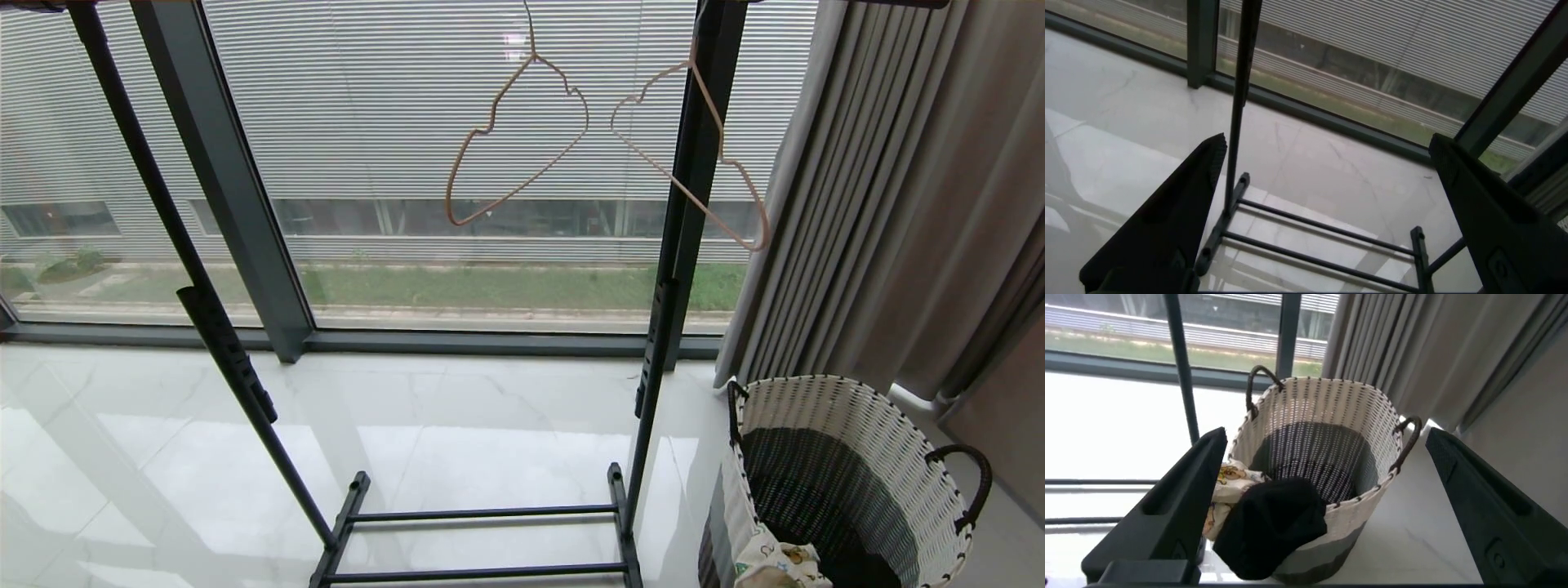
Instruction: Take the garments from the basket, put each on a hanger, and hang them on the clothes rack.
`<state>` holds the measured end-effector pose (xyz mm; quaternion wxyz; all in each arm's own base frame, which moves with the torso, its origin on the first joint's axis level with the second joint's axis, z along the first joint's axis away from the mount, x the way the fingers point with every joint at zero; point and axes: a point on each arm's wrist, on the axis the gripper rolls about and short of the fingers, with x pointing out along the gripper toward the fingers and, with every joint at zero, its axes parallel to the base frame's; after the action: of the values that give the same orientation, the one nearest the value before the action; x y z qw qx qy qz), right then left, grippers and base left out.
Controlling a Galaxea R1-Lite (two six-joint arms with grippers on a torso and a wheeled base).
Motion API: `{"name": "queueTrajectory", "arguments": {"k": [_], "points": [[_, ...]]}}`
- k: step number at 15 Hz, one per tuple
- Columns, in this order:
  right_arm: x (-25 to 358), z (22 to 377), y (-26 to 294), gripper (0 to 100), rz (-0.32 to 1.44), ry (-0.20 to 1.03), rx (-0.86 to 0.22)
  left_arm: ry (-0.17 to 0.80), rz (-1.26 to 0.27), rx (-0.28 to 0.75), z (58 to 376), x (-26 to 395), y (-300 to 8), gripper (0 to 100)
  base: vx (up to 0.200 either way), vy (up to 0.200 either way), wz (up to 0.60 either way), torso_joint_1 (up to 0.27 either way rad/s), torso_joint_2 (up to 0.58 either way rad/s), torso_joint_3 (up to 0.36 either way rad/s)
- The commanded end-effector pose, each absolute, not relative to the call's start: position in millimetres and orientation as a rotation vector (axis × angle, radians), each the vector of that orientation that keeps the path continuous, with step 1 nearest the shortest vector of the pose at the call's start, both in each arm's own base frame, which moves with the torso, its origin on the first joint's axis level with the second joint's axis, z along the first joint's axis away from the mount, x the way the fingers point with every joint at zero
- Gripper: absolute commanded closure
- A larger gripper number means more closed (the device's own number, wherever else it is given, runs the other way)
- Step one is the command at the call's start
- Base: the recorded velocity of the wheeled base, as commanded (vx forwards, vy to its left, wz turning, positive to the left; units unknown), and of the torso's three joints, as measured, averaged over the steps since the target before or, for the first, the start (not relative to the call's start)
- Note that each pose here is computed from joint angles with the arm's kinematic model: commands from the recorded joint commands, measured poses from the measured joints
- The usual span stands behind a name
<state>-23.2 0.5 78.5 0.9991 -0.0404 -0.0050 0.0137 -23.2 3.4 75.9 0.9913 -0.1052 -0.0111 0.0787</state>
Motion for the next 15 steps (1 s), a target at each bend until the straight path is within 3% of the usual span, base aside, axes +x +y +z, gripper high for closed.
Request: {"name": "queueTrajectory", "arguments": {"k": [1,2,3,5,6,9,12,15], "points": [[-23.1,123.6,1.3,0,0.122,-0.036,-0.070,-0.021,0.158,-0.212,76.0,-23.1,3.4,0,0.000,0.000,0.00,0.000,0.00,0.000],[-12.7,148.9,1.4,0,0.169,0.004,-0.095,-0.021,0.158,-0.212,76.0,-23.1,3.4,0,0.000,0.000,0.00,0.000,0.00,0.000],[1.1,159.1,2.5,0,0.234,0.074,-0.186,-0.021,0.158,-0.212,76.0,-23.1,3.4,0,0.000,0.000,0.00,0.000,0.00,0.000],[29.8,147.8,9.0,0,0.372,0.307,-0.317,-0.021,0.158,-0.212,76.0,-23.1,3.4,0,0.000,0.000,0.00,0.000,0.00,0.000],[48.9,135.4,15.0,0,0.436,0.533,-0.347,-0.021,0.158,-0.212,76.0,-23.1,3.4,0,0.000,0.000,0.00,0.000,0.00,0.000],[101.5,109.3,25.1,0,0.491,0.881,-0.495,-0.021,0.158,-0.212,76.0,-23.1,3.4,0,0.000,0.000,0.00,0.000,0.00,0.000],[138.8,85.3,25.7,0,0.503,0.988,-0.701,-0.021,0.158,-0.212,76.0,-23.1,3.4,0,0.000,0.000,0.00,0.000,0.00,0.000],[153.6,70.7,22.8,0,0.521,1.043,-0.736,-0.021,0.158,-0.212,76.0,-23.1,3.4,0,0.000,0.000,0.00,0.000,0.00,0.000]]}}
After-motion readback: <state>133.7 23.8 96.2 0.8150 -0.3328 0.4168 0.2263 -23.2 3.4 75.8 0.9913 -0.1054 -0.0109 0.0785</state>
